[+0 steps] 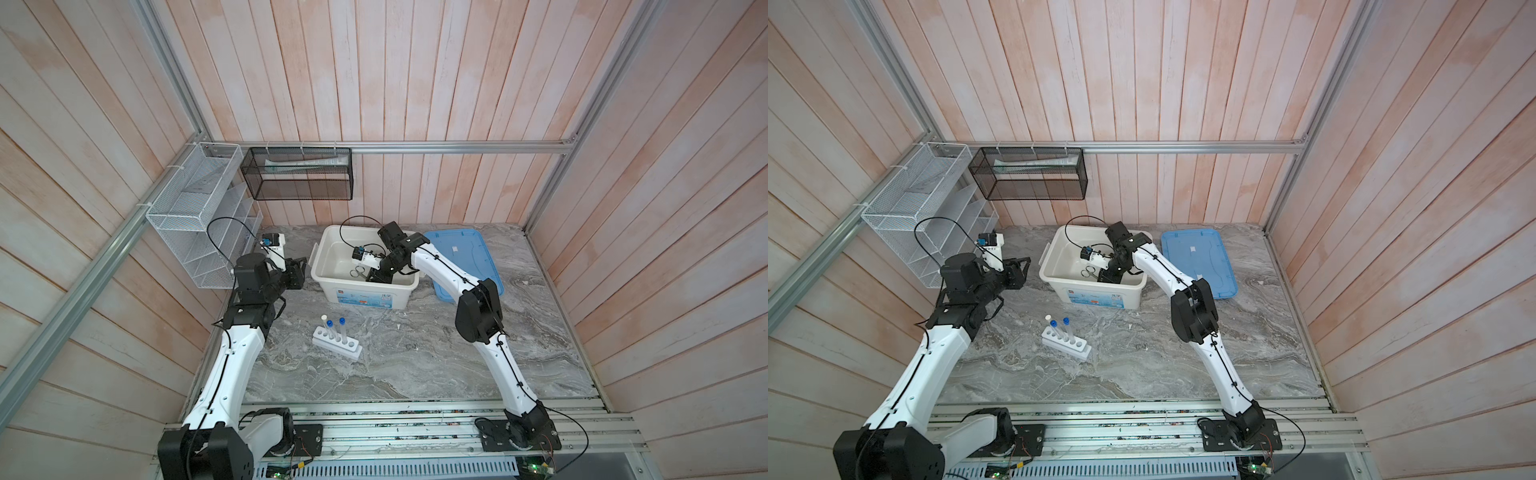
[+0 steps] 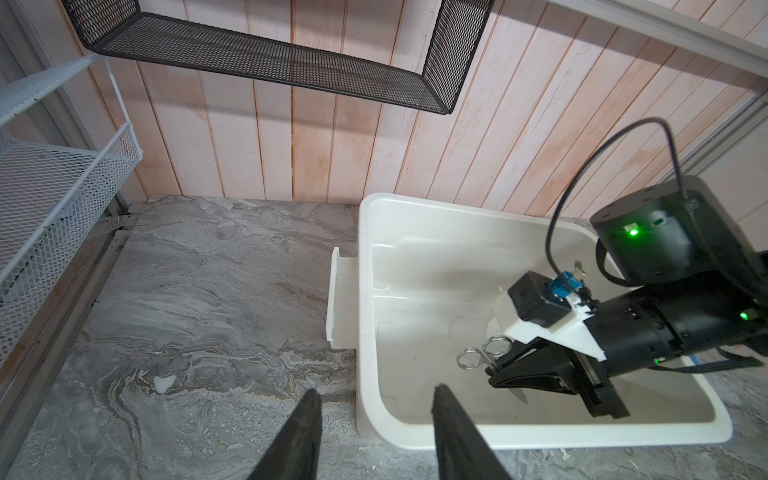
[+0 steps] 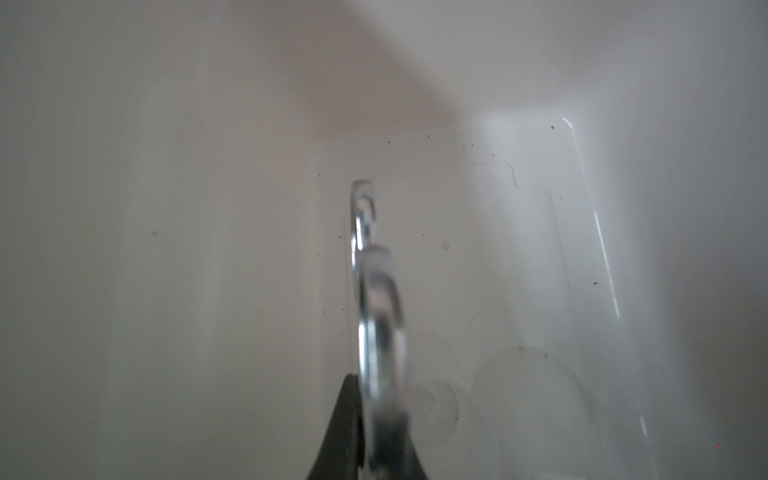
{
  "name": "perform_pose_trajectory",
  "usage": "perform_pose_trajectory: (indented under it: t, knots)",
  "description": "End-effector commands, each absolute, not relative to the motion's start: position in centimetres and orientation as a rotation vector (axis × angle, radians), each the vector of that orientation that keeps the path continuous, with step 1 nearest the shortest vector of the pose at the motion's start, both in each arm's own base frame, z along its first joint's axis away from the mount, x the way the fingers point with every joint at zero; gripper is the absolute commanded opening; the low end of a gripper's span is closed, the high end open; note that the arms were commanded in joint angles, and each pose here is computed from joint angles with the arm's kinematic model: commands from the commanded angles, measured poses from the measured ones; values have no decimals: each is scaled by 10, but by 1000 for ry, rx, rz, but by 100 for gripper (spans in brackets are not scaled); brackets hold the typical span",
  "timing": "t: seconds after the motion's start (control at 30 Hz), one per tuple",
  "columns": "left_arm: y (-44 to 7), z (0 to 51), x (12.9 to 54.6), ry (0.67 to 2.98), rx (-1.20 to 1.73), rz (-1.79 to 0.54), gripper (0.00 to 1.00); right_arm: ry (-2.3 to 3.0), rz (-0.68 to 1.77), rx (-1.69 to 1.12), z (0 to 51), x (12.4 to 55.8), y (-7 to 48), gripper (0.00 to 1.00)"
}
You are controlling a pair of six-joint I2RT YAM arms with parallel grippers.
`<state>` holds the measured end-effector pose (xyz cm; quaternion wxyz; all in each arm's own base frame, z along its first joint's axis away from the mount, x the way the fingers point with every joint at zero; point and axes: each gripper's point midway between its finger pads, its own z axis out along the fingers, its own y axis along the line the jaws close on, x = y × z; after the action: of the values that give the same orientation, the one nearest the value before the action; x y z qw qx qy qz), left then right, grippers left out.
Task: Organize the chemistry lab equipment
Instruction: 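Lower the scissors into the white bin with the right gripper while the left arm withdraws, then open the right gripper to release the steel scissors inside the bin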
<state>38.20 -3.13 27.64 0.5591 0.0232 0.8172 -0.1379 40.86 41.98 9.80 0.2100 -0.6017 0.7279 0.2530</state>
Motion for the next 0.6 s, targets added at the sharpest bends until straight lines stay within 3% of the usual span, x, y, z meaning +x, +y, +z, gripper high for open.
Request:
perform_pose_trajectory:
  t: [0.0, 0.57]
  knots:
    - [-31, 277, 383, 1918, 52, -333, 46, 2029, 688, -1703, 83, 408, 421, 0]
    - [-30, 273, 385, 1931, 50, -333, 45, 2055, 628, -1723, 54, 413, 421, 0]
